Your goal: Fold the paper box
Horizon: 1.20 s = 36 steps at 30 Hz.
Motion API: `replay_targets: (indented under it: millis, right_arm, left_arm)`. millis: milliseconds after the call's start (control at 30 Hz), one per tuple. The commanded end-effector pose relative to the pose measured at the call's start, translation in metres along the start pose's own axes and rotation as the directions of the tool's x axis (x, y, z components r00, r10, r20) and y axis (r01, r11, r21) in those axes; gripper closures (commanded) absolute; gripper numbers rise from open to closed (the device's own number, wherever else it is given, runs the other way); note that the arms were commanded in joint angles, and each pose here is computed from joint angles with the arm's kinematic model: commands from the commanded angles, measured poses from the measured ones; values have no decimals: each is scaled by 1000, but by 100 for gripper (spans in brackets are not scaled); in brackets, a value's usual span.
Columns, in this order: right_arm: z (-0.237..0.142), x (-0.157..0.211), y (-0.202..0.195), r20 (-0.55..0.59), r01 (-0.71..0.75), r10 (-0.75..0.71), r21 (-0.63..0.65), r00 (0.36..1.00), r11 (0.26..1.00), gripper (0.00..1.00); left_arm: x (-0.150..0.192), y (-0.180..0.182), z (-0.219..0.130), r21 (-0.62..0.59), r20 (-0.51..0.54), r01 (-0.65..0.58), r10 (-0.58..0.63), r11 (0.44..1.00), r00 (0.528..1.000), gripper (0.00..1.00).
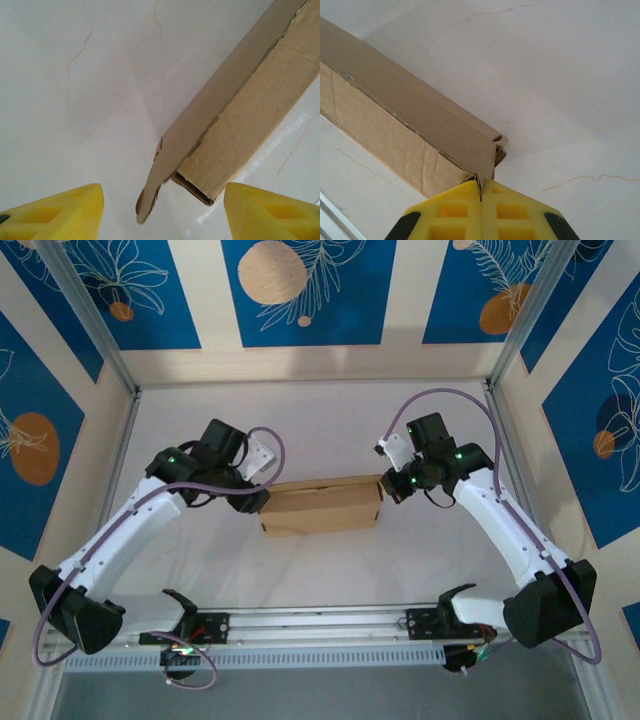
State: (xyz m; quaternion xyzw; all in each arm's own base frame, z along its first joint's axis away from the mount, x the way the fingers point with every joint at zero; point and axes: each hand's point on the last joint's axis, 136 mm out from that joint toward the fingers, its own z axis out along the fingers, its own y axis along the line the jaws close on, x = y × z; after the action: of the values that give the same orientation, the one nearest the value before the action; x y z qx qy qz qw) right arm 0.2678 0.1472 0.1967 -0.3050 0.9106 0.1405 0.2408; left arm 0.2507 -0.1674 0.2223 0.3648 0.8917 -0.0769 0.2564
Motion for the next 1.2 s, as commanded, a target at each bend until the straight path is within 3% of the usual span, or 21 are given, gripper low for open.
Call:
replay_targets:
  millis: [0,167,400,733,1000,1167]
  right_arm:
    - [0,-2,0,-6,4,-4,-13,1000,1000,100]
    - [3,-2,0,-12,-5,5,-26,1000,1000,100]
    - [2,-3,-3,-13,-13,13,-19,1000,1000,100]
    - [5,-8,-5,-24,-20,19,-26,1000,999,100]
    - [2,-9,-7,-18,-30,29,-11,999,1000,100]
    - [-1,-12,-5,-1,-48,48,-17,999,999,100]
  left_arm:
    - [-5,2,-10,19,70,53,-54,998,996,36]
    - [-6,8,1,19,67,65,-67,998,996,39]
    - [-2,8,12,23,40,75,-76,997,996,52]
    - [4,19,12,-44,34,74,-72,996,997,57]
    - [5,27,18,-83,11,84,-84,993,996,81]
    - [7,26,19,-86,25,112,-110,990,994,86]
